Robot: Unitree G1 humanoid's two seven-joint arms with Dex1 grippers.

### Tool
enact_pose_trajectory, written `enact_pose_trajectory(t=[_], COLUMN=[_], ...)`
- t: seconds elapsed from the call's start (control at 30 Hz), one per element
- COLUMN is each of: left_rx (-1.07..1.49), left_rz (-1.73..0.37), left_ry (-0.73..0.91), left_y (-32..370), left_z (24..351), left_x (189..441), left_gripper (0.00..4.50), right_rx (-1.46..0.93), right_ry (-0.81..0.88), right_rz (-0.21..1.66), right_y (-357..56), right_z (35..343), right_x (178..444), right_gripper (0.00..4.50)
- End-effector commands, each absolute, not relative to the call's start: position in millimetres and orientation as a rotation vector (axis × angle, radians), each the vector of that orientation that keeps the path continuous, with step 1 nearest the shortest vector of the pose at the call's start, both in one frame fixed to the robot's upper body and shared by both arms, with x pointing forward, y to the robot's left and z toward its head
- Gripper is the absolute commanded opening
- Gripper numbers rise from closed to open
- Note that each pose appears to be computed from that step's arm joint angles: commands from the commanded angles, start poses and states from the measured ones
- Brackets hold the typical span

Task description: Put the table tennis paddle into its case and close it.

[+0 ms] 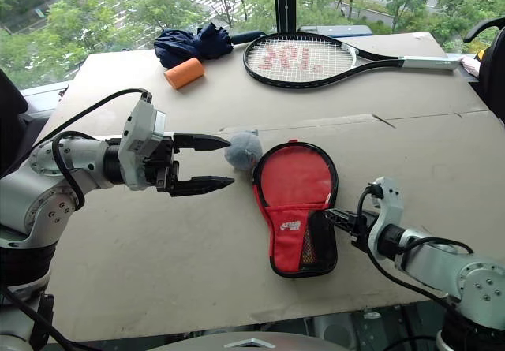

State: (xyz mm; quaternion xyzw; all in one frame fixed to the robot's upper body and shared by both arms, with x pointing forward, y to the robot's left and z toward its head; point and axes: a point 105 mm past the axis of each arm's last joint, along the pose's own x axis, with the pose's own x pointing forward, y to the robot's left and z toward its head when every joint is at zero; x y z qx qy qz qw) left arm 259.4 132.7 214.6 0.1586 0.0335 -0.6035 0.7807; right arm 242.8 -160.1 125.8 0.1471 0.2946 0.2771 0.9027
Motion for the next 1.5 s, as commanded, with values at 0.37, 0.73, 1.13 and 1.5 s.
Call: enact_pose_trajectory(t=[0.37,0.73,1.13,1.5], left_rx=[0.353,0.37,0.412,0.488], left_rz=[-1.067,-1.007,-1.083,-1.131], left_ry=[0.107,0.112,0.289,0.274], left_y=[175.5,177.8,146.4,146.8], left_z=[189.1,170.0,129.5,144.4], left_x=[300.4,345.8,390.7,403.7], left_gripper=[3.81,3.81,3.81,0.01], right_rx=[-0.161,-0.22,-0.238,-0.303], right_ry=[0.255,0.283,0.342,0.439], right_rz=[1.019,1.003,0.964,0.946], right_y=[-97.8,-87.8,-87.5,-91.1], right_z=[139.0,91.8,74.9,54.2], right_x=[258.4,274.7,277.8,273.2], right_gripper=[2.29,4.45,4.45,4.5])
